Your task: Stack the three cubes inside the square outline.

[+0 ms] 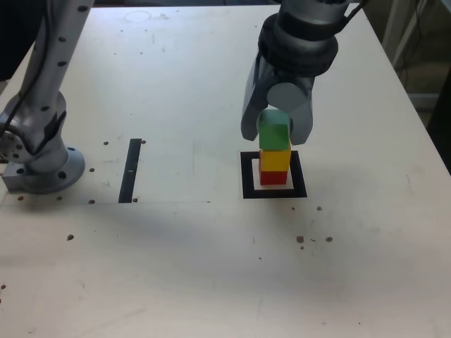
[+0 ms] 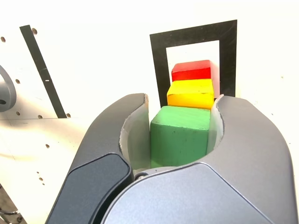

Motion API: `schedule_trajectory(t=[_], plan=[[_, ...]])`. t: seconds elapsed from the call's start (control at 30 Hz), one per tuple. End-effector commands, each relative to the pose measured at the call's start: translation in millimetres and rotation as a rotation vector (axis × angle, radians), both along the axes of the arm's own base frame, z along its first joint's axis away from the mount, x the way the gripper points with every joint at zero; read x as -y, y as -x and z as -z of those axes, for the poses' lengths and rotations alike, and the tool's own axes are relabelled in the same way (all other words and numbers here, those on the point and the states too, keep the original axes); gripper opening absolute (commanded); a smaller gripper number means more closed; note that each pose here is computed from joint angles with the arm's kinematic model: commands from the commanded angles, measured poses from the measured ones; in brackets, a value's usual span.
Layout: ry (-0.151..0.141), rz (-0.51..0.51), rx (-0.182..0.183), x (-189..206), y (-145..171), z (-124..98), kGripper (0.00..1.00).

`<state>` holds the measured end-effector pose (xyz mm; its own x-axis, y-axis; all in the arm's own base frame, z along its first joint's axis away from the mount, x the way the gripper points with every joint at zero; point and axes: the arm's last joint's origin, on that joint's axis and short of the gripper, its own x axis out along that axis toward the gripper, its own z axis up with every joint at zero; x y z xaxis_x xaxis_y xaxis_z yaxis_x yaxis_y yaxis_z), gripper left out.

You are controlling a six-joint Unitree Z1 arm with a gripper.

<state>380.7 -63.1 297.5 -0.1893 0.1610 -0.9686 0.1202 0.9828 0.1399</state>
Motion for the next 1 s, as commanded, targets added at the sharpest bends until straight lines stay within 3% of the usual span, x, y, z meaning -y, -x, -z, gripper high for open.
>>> schedule_trajectory(t=[0.0, 0.1, 0.5, 0.7, 0.97], plan=[[-0.002, -0.002, -0.011, -1, -2, 3, 0.28], [-0.002, -0.003, -0.010, -1, -2, 3, 0.35], [-0.015, -0.002, -0.009, -4, -4, 7, 0.91], [-0.049, 0.005, -0.010, -6, -3, 7, 0.99], [-0.048, 0.005, 0.027, -8, 4, -7, 0.99]])
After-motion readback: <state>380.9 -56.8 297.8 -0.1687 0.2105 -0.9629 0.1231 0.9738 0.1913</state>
